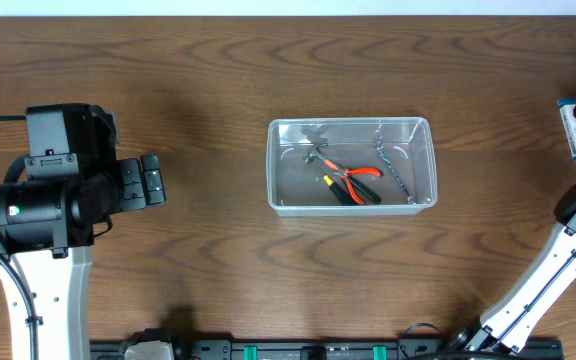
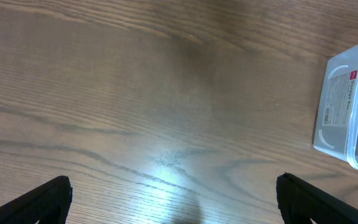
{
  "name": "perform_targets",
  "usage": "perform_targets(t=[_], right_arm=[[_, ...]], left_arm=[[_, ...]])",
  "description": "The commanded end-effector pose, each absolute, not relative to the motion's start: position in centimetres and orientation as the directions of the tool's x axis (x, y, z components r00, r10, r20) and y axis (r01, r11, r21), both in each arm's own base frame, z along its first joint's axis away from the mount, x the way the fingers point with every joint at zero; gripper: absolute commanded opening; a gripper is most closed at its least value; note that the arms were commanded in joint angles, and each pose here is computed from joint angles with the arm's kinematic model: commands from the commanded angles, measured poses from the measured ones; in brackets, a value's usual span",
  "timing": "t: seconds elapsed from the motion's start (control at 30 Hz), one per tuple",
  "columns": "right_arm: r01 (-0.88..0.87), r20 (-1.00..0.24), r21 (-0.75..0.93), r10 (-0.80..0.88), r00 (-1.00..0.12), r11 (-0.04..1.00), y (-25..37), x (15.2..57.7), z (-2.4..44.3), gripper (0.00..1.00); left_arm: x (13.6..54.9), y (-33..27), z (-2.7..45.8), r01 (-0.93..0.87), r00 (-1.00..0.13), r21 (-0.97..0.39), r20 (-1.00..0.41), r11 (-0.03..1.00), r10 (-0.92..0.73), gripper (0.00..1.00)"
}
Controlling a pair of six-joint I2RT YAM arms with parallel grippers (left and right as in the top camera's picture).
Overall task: Pack container
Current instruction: 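Lower the right gripper around the box and close on it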
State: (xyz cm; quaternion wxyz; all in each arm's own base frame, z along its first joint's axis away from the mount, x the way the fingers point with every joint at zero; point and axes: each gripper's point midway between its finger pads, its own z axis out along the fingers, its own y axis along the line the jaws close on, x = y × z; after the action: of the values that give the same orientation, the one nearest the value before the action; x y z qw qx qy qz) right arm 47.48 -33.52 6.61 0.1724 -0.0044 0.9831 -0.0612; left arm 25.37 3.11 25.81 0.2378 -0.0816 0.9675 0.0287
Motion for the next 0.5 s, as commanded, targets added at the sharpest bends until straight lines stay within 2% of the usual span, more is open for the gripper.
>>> perform_targets(t=[0.0, 0.47], right_arm=[[0.028, -0.349, -0.086, -0.004, -0.937, 0.996, -33.7, 47.5, 5.6, 0.99], [0.038, -0.34, -0.073, 0.011, -0.941, 0.997, -34.1, 47.0, 4.5, 0.99]], left_arm=[[25.4, 3.4, 25.8, -0.188, -0.873, 0.019, -0.461, 0.982, -0.158, 0.98], [25.4, 3.4, 25.8, -0.188, -0.873, 0.02, -0.461, 0.982, -0.158, 0.98]])
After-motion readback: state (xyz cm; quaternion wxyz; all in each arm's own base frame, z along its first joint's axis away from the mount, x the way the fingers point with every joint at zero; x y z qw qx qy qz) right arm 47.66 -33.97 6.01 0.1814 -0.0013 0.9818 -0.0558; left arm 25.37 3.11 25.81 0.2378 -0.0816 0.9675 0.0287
